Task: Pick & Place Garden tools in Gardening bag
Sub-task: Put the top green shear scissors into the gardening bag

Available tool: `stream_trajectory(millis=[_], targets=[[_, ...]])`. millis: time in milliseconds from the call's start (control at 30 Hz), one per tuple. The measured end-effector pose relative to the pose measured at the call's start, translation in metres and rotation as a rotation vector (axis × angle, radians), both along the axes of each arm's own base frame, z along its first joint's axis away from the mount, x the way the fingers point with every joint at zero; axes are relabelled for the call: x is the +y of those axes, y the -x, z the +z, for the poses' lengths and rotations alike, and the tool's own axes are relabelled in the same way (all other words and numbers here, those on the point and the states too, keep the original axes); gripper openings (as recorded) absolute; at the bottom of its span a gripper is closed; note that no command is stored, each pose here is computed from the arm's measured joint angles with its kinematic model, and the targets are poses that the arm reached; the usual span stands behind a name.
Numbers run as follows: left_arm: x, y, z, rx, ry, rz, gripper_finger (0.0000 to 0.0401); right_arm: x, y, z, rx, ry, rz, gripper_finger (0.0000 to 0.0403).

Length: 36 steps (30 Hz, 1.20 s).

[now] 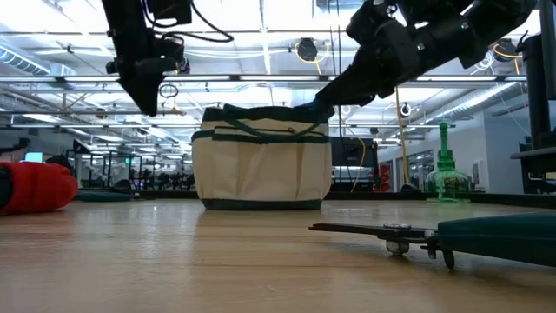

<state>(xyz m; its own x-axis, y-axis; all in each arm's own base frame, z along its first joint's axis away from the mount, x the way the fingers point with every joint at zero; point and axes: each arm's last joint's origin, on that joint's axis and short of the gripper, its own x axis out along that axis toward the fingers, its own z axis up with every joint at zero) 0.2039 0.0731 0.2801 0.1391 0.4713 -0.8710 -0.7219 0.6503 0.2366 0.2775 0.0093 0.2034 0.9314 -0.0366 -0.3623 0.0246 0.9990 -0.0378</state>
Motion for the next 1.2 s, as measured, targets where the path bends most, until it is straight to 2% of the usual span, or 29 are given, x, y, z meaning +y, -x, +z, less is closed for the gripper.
stream_trajectory(millis=[433,667,800,900,1200], targets=[[0.013,0.016,-0.053,0.06,0.049,0.104,0.0124,0.004,0.001,0.003,-0.014,0.0,0.013,0.013],[0.031,0.032,-0.068,0.104,0.076,0.195,0.0124,0.004,0.001,0.002,-0.013,0.0,0.013,0.013],[0.038,0.039,-0.082,0.094,0.144,0.169,0.0124,0.004,0.001,0.002,-0.012,-0.001,0.014,0.013],[0.042,0.045,-0.091,0.1,0.156,0.163,0.0124,0.004,0.001,0.002,-0.012,-0.001,0.014,0.013],[0.054,0.057,-0.098,0.101,0.157,0.22,0.0124,0.004,0.001,0.002,-0.012,0.0,0.012,0.013]])
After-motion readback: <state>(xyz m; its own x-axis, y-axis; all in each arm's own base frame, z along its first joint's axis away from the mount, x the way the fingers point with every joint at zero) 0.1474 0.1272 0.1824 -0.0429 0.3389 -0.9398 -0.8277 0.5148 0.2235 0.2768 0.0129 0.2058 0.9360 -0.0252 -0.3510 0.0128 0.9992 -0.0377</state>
